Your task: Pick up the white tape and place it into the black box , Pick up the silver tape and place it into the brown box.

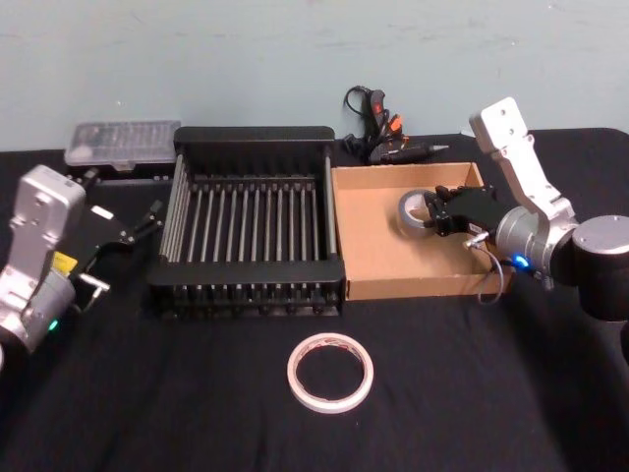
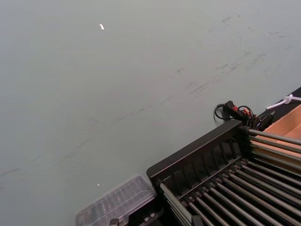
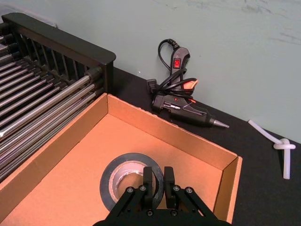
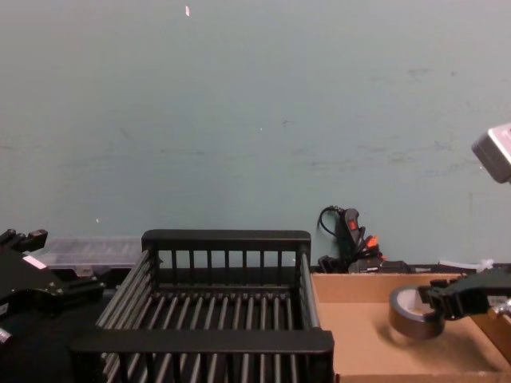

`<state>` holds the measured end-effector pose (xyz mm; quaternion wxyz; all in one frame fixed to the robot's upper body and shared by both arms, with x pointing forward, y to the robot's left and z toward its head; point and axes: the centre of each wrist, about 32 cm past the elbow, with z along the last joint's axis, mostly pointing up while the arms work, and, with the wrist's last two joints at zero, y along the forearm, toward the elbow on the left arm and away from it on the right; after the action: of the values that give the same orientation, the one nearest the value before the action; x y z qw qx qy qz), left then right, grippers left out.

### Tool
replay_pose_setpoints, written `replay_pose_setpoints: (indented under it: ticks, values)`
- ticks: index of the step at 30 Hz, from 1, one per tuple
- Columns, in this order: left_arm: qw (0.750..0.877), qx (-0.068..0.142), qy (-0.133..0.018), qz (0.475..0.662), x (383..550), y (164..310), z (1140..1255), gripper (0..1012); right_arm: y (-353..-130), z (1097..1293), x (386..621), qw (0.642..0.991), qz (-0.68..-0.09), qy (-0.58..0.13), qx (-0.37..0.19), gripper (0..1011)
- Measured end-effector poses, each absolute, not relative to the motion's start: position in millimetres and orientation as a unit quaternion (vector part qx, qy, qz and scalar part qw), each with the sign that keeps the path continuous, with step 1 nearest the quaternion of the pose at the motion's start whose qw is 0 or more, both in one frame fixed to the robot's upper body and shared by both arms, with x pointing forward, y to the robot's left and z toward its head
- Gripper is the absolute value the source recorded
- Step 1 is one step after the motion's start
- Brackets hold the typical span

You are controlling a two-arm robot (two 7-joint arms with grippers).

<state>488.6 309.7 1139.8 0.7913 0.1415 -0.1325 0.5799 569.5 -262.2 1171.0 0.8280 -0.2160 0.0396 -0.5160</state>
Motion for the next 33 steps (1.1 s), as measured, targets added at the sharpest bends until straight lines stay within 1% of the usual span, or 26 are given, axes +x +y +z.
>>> replay_pose_setpoints:
  ticks: [6,7,8,9,10,11,13,14,19,20,22,24,27,28,29,33]
  values:
    - [0.791,0.141,-0.132,0.58,488.6,309.6,1139.8,1001,-262.4,1171.2,569.4,0.828,-0.516,0.04,-0.215,151]
    - [0.791,0.141,-0.132,0.58,488.6,309.7,1139.8,1001,-262.5,1171.3,569.4,0.828,-0.516,0.04,-0.215,177]
    - [0.791,0.141,-0.132,0.58,488.6,309.7,1139.8,1001,-262.5,1171.4,569.4,0.828,-0.516,0.04,-0.215,177]
    - [0.791,0.141,-0.132,0.58,488.6,309.7,1139.8,1001,-262.6,1171.4,569.4,0.828,-0.516,0.04,-0.215,228]
    - [0.791,0.142,-0.132,0.58,488.6,309.7,1139.8,1001,-262.6,1171.4,569.4,0.828,-0.516,0.04,-0.215,247]
    - [0.791,0.142,-0.132,0.58,488.6,309.7,1139.7,1001,-262.7,1171.4,569.4,0.828,-0.517,0.04,-0.215,306]
    - [0.791,0.141,-0.132,0.58,488.6,309.6,1139.8,1001,-262.7,1171.5,569.3,0.828,-0.517,0.04,-0.215,345]
    - [0.791,0.142,-0.132,0.58,488.6,309.7,1139.8,1001,-262.8,1171.5,569.3,0.828,-0.517,0.04,-0.215,400]
    - [0.791,0.141,-0.132,0.58,488.6,309.7,1139.8,1001,-263.0,1171.5,569.2,0.828,-0.517,0.04,-0.215,517]
    - [0.791,0.141,-0.132,0.58,488.6,309.7,1139.8,1001,-263.0,1171.5,569.2,0.828,-0.517,0.04,-0.215,575]
    - [0.791,0.141,-0.133,0.58,488.6,309.7,1139.8,1001,-263.0,1171.5,569.2,0.828,-0.517,0.041,-0.215,624]
    - [0.791,0.141,-0.133,0.58,488.6,309.7,1139.8,1001,-263.0,1171.5,569.1,0.828,-0.517,0.041,-0.215,704]
    - [0.791,0.141,-0.132,0.58,488.6,309.7,1139.8,1001,-263.0,1171.5,569.1,0.828,-0.517,0.041,-0.214,762]
    - [0.791,0.141,-0.132,0.58,488.6,309.7,1139.8,1001,-263.0,1171.5,569.1,0.828,-0.517,0.041,-0.214,820]
    - [0.791,0.141,-0.132,0.58,488.6,309.7,1139.8,1001,-263.0,1171.6,569.1,0.828,-0.517,0.041,-0.214,838]
    - [0.791,0.141,-0.132,0.58,488.6,309.6,1139.8,1001,-262.9,1171.6,569.0,0.828,-0.517,0.041,-0.214,966]
